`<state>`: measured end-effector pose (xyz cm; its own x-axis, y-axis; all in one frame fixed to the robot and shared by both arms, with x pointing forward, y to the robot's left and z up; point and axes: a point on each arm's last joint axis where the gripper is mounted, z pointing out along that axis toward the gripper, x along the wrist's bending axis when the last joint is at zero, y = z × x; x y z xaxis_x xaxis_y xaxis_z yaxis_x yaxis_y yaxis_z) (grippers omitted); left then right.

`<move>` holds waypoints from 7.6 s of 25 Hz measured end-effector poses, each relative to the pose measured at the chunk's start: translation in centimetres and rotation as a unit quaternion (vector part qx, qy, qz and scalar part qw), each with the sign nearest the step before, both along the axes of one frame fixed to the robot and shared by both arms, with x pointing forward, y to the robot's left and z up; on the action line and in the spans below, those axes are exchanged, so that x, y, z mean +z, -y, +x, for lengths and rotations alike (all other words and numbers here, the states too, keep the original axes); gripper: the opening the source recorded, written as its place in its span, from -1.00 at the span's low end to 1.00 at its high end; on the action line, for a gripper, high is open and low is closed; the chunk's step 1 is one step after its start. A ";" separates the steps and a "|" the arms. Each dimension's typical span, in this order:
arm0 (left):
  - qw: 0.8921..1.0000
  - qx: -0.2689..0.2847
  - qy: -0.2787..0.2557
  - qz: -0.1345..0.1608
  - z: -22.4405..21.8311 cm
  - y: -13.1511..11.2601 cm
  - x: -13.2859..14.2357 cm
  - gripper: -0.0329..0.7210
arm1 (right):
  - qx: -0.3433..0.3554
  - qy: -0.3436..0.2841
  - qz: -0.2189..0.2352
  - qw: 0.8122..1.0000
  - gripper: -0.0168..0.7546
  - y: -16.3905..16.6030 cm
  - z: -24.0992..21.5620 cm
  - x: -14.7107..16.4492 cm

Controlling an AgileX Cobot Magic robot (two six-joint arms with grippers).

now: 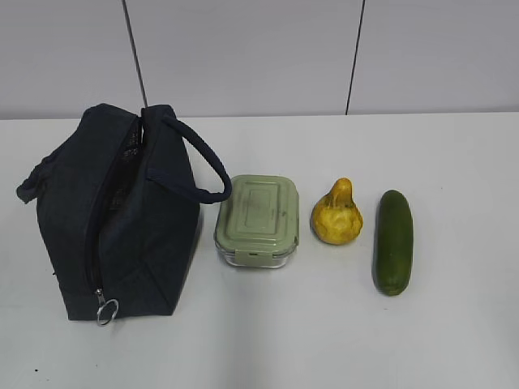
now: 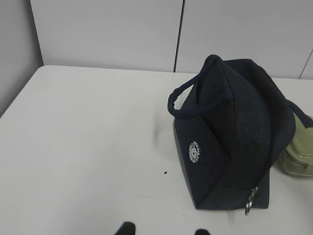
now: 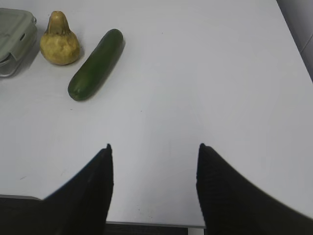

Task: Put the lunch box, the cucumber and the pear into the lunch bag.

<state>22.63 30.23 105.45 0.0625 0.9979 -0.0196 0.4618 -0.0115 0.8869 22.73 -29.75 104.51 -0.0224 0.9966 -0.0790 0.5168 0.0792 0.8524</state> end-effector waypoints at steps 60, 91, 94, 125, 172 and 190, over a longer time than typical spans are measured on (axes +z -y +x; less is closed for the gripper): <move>0.963 -0.149 -0.220 -0.042 21.7 5.8 2.0 -0.13 | 0.097 -0.183 0.097 0.974 0.15 -1.6 23.4 3.9; 0.944 -0.152 -0.287 -0.061 25.9 6.9 -2.8 -0.94 | 0.146 -0.214 0.148 0.954 0.12 -2.6 29.1 2.3; 0.947 -0.153 -0.278 -0.060 25.7 6.9 -2.3 -0.95 | 0.132 -0.249 0.167 0.945 0.12 -2.6 30.8 0.6; 0.950 -0.152 -0.265 -0.057 25.7 6.8 -2.0 -0.95 | -0.006 -0.438 0.075 0.896 0.19 -7.7 39.7 -7.1; 0.950 -0.153 -0.266 -0.056 25.7 6.8 -2.1 -0.95 | 0.375 -0.144 0.201 0.893 -0.02 -27.0 40.3 6.8; 0.950 -0.153 -0.266 -0.055 25.7 6.8 -2.1 -0.95 | 0.359 -0.253 0.084 0.895 -0.03 -30.8 41.6 -3.0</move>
<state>48.34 23.42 103.39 0.3013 0.9245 -0.2337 0.8356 -0.1379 0.5317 64.33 1.04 101.51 -0.6517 0.7080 0.2722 0.7073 0.4377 0.5551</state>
